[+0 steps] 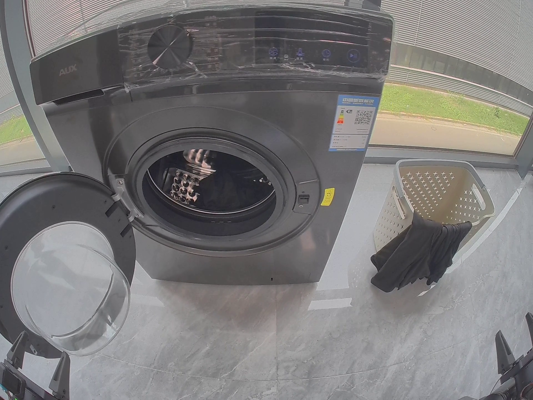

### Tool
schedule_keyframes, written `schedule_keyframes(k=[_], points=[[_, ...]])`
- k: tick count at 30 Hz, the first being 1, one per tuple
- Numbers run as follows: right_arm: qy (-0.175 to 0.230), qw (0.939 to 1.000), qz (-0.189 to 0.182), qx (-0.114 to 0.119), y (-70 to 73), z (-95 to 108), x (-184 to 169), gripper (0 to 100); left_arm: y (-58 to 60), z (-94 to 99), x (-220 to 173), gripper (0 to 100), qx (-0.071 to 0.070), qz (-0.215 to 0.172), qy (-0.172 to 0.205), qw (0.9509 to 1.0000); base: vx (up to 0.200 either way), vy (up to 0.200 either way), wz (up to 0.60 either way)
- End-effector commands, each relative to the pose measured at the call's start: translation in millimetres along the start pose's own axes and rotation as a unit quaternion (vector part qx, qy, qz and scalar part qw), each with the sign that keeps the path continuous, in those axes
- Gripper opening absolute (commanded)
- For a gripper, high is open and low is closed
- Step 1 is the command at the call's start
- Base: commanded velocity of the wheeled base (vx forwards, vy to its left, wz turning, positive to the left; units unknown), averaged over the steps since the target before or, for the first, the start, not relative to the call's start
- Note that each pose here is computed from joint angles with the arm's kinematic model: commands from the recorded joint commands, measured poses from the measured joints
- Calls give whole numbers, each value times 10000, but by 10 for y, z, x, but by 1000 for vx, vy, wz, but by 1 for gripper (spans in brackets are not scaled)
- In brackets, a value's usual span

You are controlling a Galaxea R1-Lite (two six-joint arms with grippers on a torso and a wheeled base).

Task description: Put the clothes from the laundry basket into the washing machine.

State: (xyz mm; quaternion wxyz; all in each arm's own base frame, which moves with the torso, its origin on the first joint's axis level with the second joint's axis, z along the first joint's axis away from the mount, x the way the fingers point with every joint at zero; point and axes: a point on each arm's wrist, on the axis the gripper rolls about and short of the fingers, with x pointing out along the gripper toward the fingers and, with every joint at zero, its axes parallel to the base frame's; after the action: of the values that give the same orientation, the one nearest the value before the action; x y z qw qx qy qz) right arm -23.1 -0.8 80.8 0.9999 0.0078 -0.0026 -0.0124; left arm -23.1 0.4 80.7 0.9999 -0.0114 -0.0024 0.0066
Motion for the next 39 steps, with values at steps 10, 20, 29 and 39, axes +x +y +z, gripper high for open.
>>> schedule_keyframes(k=[10, 20, 29, 39], points=[[18, 10000, 1, -1, -1, -52, 2, 100, 1, -52, 3, 100, -1, -4, 24, 10000, 0, -60, 0], [18, 10000, 1, -1, -1, -52, 2, 100, 1, -52, 3, 100, -9, 4, 23, 10000, 0, -200, 0], [18, 10000, 1, -1, -1, -52, 2, 100, 1, -52, 3, 100, -1, -4, 24, 10000, 0, 0, 0], [18, 10000, 1, -1, -1, -52, 2, 100, 1, -52, 3, 100, 14, 4, 23, 10000, 0, -140, 0]])
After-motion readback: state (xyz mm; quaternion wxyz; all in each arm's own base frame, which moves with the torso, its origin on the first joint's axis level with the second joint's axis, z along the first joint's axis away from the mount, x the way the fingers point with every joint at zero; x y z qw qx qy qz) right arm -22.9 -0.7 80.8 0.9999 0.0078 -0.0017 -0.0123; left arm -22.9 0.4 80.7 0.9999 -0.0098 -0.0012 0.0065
